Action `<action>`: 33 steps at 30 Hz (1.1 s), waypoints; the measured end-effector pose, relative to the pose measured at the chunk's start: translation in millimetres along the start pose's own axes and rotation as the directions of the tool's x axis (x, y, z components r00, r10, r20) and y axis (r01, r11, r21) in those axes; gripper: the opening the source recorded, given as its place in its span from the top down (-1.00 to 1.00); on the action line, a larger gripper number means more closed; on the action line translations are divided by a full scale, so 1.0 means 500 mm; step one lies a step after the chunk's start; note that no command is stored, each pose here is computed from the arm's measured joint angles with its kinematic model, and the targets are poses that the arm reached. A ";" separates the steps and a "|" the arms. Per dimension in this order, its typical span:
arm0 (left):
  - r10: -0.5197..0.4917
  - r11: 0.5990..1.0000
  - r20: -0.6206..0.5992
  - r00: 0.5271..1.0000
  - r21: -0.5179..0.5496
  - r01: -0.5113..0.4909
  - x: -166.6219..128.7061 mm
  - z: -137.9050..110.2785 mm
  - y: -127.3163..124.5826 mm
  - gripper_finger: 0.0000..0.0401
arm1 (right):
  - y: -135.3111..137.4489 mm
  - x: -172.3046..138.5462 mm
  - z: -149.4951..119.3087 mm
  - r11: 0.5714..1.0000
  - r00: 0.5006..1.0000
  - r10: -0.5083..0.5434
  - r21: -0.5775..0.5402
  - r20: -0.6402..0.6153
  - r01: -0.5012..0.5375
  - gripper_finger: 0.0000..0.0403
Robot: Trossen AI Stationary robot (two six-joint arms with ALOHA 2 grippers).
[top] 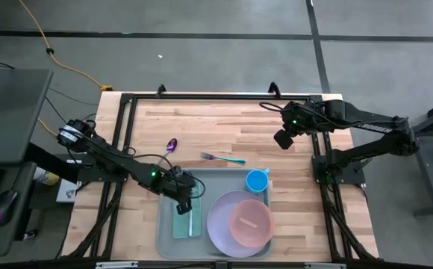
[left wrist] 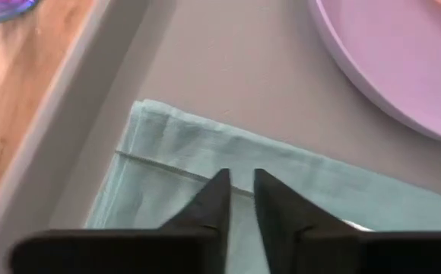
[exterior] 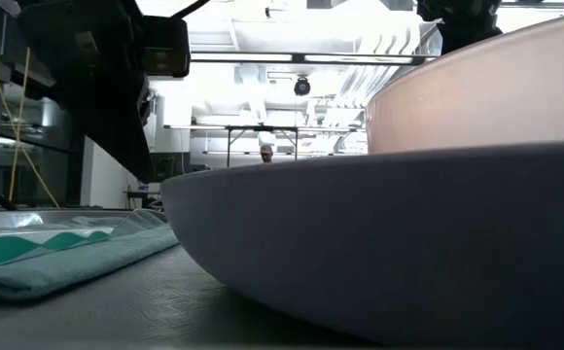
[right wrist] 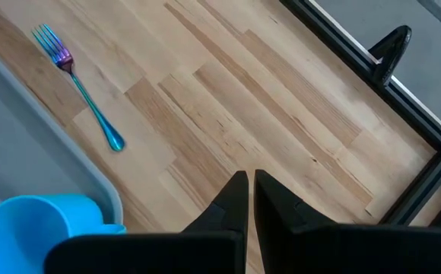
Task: Set up tray
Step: Adjust the green patterned knife on the light blue napkin
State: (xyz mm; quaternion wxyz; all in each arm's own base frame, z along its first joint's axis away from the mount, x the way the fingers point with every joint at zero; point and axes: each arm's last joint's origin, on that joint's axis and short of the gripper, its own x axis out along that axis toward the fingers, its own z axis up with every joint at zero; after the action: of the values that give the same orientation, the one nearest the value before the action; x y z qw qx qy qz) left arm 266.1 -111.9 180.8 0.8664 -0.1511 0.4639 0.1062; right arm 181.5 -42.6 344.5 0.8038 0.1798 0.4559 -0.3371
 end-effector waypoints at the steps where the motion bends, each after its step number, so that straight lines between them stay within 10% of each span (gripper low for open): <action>1: 0.006 1.000 0.006 1.000 0.001 -0.006 0.000 0.000 0.000 0.64 | 0.000 0.000 0.000 1.000 1.000 0.000 0.000 0.000 0.000 1.00; 5: 0.011 1.000 0.012 1.000 0.016 -0.011 0.000 0.001 0.001 0.93 | 0.000 0.000 0.000 1.000 1.000 -0.001 0.000 0.000 0.001 1.00; 33: -0.038 0.996 -0.029 0.999 0.078 0.040 0.030 0.005 0.001 0.94 | 0.001 0.000 0.003 1.000 1.000 -0.001 -0.002 0.021 0.001 1.00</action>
State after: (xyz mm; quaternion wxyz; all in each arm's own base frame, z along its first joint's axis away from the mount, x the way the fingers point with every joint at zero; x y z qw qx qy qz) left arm 276.2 -110.0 169.5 0.8671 -0.1272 0.4767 0.0689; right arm 183.0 -43.1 345.4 0.8086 0.1753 0.4477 -0.3390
